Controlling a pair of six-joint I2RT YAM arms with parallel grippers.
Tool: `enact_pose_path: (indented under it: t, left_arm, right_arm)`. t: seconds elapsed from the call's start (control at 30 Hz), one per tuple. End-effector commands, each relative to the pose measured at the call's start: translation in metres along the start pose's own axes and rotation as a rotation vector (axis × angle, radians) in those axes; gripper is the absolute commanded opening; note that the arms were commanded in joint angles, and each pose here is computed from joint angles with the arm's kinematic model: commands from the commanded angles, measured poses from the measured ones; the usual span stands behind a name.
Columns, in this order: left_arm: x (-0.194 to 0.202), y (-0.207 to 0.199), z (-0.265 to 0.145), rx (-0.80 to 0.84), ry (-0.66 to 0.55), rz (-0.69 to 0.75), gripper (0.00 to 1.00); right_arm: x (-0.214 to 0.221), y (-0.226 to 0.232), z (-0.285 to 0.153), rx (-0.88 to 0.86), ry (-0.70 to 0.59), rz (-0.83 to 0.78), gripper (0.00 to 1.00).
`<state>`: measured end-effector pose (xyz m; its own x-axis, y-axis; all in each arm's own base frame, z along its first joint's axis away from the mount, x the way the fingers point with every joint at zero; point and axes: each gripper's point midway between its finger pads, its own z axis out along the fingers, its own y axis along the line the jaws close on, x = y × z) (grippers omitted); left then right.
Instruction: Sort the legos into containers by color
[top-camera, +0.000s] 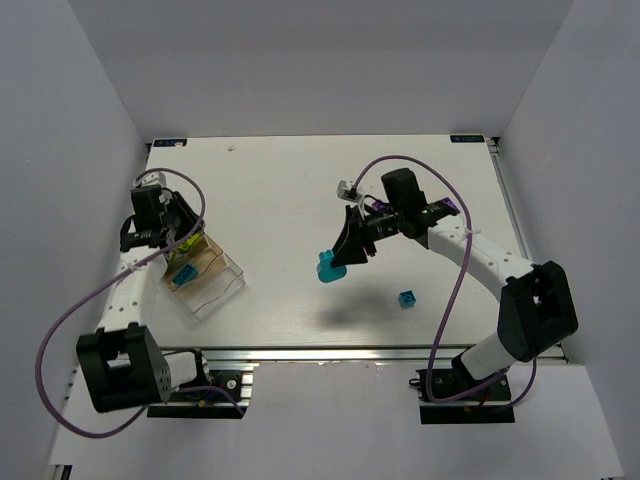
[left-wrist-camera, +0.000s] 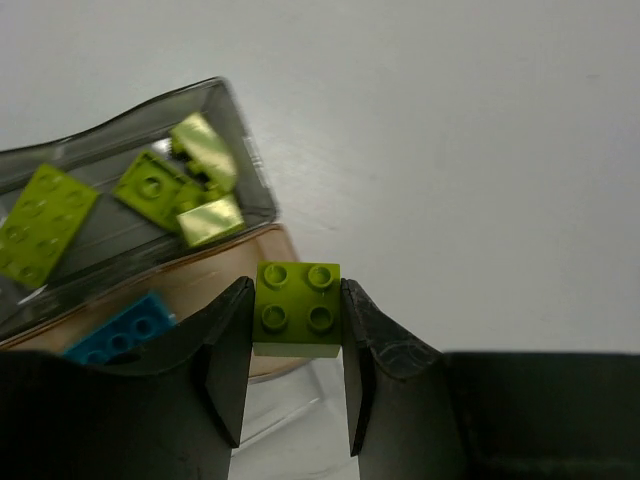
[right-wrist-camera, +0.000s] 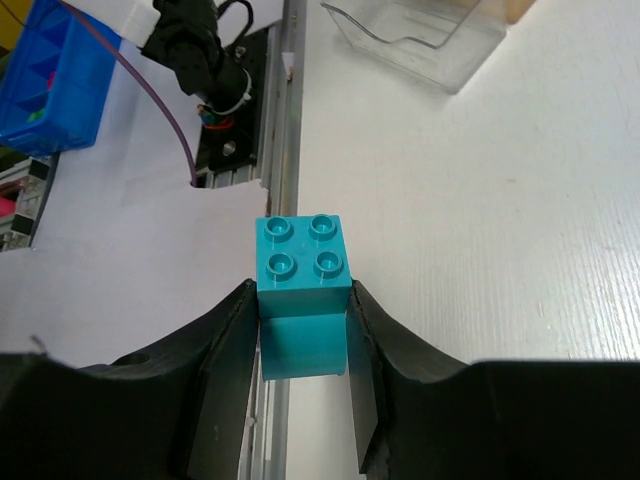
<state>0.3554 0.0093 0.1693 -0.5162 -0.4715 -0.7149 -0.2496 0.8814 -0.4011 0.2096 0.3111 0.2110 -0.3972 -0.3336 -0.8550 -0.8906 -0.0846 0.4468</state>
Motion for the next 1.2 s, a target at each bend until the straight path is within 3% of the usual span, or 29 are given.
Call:
enact_pose_path:
  t: [0.0, 0.13, 0.37, 0.47, 0.5, 0.6, 0.63, 0.73, 0.87, 1.03, 1.07, 1.13, 1.17]
  left_arm:
    - [-0.004, 0.044, -0.003, -0.239, 0.043, 0.024, 0.0]
    - [-0.01, 0.073, 0.007, -0.369, 0.053, 0.017, 0.0]
    - [-0.017, 0.096, 0.024, -0.457, 0.036, 0.009, 0.0]
    - [-0.019, 0.101, 0.029, -0.475, 0.025, 0.005, 0.19]
    - [-0.018, 0.103, 0.03, -0.481, 0.027, 0.004, 0.37]
    - [-0.021, 0.104, 0.031, -0.49, 0.016, -0.002, 0.6]
    - [-0.02, 0.104, 0.03, -0.488, 0.018, -0.004, 0.73]
    - [-0.023, 0.098, 0.026, -0.463, 0.006, -0.014, 0.82]
    - [-0.023, 0.081, 0.016, -0.387, -0.007, -0.044, 0.86]
    - [-0.004, 0.041, 0.006, -0.203, 0.007, -0.073, 0.82]
    - [-0.01, 0.021, 0.0, -0.106, -0.025, -0.069, 0.77]
    - [0.007, -0.025, -0.008, 0.128, 0.025, -0.078, 0.75]
    - [-0.004, -0.054, -0.018, 0.272, -0.029, -0.061, 0.75]
  right_arm:
    - [-0.014, 0.005, -0.008, 0.045, -0.001, -0.091, 0.0]
    - [-0.011, 0.003, -0.009, 0.056, -0.001, -0.093, 0.0]
    - [-0.01, 0.003, -0.01, 0.068, -0.004, -0.107, 0.0]
    - [-0.007, 0.003, -0.01, 0.068, -0.001, -0.106, 0.0]
    - [-0.007, 0.003, -0.01, 0.068, 0.0, -0.105, 0.0]
    - [-0.007, 0.003, -0.009, 0.07, 0.001, -0.107, 0.0]
    - [-0.007, 0.003, -0.009, 0.071, 0.002, -0.105, 0.0]
    - [-0.008, 0.001, -0.009, 0.074, 0.002, -0.105, 0.0]
    - [-0.016, -0.001, -0.008, 0.075, -0.01, -0.101, 0.0]
    - [-0.029, -0.005, -0.004, 0.092, -0.058, 0.04, 0.0]
    - [-0.032, -0.008, -0.004, 0.103, -0.07, 0.078, 0.0]
    - [-0.038, -0.013, -0.003, 0.106, -0.102, 0.136, 0.0]
    - [-0.04, -0.01, -0.002, 0.092, -0.118, 0.232, 0.0]
